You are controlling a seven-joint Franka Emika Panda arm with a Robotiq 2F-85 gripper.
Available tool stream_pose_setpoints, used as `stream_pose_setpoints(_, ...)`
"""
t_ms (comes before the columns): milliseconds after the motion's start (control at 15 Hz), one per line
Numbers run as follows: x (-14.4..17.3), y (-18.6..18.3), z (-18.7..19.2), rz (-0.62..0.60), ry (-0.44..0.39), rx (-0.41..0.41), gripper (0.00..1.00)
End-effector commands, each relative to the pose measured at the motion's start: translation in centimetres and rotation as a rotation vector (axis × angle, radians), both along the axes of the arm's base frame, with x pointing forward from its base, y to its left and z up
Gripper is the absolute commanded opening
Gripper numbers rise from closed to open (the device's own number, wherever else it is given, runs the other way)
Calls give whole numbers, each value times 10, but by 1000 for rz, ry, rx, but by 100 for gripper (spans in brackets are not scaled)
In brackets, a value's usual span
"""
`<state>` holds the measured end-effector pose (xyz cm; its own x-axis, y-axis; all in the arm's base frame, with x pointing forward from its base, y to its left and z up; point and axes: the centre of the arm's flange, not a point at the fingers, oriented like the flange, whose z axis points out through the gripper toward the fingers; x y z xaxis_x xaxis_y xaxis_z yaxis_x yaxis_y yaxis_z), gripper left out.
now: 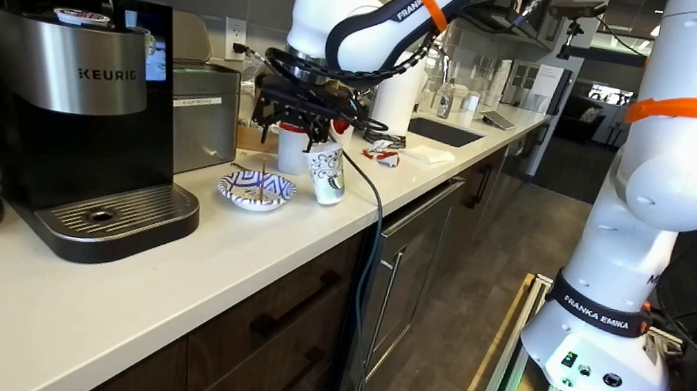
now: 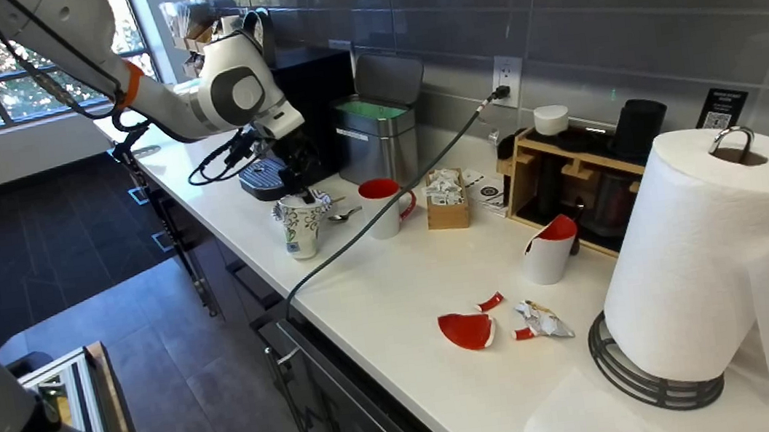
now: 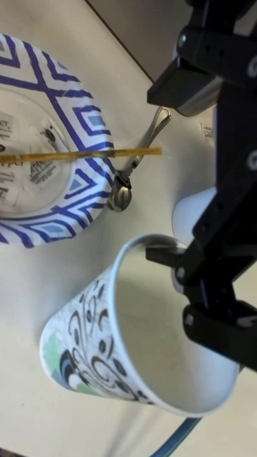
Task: Put the clear stirrer in the mug on the left.
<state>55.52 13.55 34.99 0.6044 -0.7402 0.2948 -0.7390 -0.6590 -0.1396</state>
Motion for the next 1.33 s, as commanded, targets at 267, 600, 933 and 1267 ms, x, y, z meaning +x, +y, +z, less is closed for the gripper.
stream_pose_setpoints(267,7,-4,18,-22,202,-71,100)
stream_pose_setpoints(600,-19,-38,46,-42,372,-120,100)
stream_pose_setpoints(933,-24,-33,52,23,349,-54,100)
stream_pose_setpoints(1267,-4,-14,46,158,186,-14,100)
